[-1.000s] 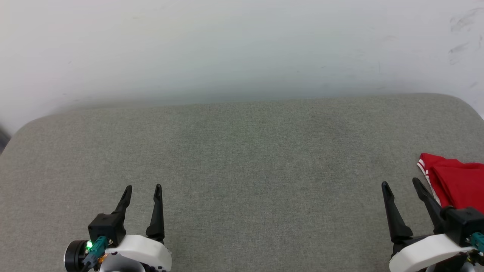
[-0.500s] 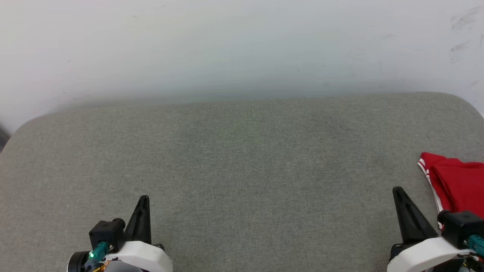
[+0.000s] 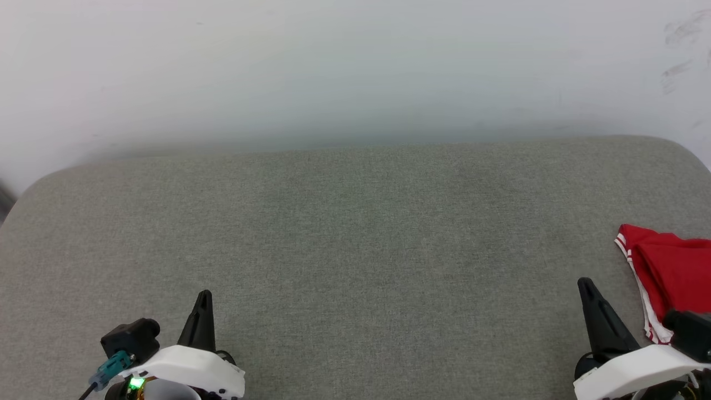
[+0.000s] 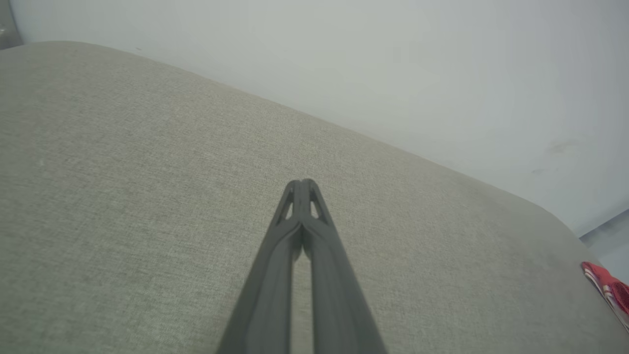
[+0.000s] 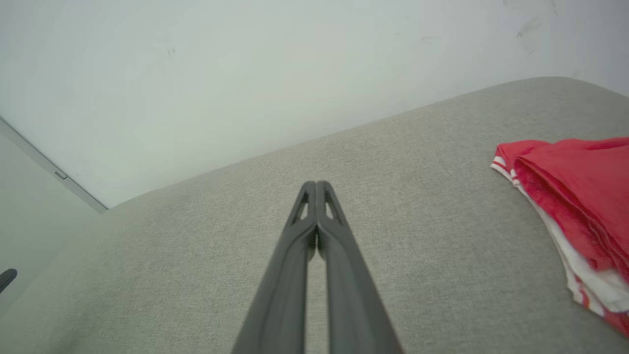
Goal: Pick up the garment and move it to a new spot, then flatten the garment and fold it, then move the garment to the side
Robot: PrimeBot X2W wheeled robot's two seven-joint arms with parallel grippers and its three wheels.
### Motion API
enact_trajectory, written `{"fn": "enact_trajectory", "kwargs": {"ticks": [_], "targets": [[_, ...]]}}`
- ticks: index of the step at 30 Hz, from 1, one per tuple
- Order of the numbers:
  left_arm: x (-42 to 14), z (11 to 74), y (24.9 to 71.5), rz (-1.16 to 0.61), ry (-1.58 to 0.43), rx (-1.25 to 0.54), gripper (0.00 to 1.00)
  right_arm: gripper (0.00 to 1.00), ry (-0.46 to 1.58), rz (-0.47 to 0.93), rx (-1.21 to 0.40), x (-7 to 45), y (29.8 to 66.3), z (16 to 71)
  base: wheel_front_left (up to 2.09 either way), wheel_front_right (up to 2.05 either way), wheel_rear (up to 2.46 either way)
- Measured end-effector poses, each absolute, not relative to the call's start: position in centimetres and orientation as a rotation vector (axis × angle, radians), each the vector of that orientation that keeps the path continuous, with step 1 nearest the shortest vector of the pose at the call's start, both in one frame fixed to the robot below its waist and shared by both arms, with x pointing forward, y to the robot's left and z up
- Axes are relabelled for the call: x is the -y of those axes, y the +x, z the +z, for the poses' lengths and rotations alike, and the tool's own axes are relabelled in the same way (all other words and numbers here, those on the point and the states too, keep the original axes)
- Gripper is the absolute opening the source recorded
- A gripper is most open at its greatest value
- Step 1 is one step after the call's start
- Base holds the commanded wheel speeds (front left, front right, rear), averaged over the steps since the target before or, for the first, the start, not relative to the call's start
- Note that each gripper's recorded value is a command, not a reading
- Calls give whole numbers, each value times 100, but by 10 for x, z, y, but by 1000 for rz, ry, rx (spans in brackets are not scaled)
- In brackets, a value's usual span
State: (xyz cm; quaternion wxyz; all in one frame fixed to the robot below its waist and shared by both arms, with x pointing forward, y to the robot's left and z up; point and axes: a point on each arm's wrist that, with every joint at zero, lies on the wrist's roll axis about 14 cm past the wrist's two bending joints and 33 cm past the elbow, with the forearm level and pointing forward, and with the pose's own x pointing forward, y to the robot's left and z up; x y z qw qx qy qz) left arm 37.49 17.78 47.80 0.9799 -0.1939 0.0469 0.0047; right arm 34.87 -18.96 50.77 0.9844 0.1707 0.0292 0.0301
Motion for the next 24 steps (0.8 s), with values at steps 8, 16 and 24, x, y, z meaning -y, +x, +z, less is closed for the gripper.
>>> {"fn": "enact_trajectory", "kwargs": {"ticks": [8,16,24], "targets": [[-181,476,376,32,-526,-115,0,0,482,50,-60,191,353,506,0,0,0],[-183,475,377,47,-649,-130,0,0,609,43,-55,193,357,507,0,0,0],[-185,477,380,52,-765,-130,0,0,725,34,-53,194,361,507,0,0,0]]}}
